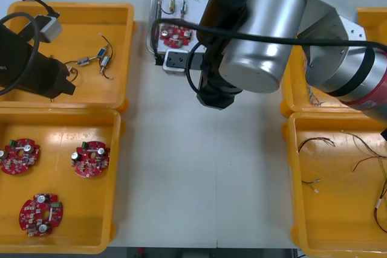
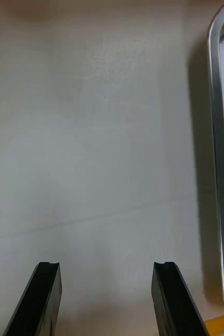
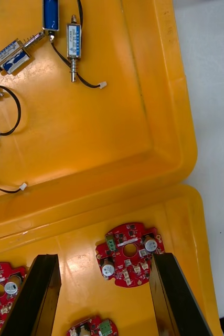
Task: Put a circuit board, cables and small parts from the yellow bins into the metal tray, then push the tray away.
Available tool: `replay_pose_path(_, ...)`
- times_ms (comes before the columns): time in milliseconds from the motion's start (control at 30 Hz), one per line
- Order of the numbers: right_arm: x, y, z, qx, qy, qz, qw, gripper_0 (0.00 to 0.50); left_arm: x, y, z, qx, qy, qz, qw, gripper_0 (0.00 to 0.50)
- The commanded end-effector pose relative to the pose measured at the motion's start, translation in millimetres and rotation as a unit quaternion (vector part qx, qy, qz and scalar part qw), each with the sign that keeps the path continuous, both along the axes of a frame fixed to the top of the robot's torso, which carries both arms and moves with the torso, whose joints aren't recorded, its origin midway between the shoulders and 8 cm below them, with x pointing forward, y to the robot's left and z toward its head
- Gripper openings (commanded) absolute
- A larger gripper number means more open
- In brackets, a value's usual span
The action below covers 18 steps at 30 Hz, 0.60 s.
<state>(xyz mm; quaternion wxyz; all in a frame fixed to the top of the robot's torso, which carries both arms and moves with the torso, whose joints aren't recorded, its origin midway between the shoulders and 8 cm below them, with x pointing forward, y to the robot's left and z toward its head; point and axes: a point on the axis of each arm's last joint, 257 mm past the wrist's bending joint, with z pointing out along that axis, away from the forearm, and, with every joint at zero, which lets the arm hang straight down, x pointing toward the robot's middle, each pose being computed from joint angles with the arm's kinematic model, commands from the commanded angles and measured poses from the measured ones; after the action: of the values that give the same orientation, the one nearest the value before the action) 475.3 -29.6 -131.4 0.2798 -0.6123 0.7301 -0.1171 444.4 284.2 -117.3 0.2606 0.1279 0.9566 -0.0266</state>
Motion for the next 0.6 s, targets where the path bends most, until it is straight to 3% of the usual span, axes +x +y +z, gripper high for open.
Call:
replay_pose_path(33, 6.0, -26.9, 34.0, 0.032, 0.0, -0.054, 0.998, 0.5, -3.6, 18.0, 11.6, 0.019, -0.014, 0.007, 0.9997, 0.5)
replay_pose_path(333, 12.0, -86.9, 60.2, 0.058, 0.023, -0.156, 0.986, 0.5, -3.6, 18.0, 11.6, 0.019, -0.014, 0.007, 0.9997, 0.5)
replay_pose_path(600, 11.1, -142.3, 67.9, 0.116, 0.056, -0.29, 0.948, 0.5, -3.6, 18.0, 11.6, 0.019, -0.014, 0.007, 0.9997, 0.5)
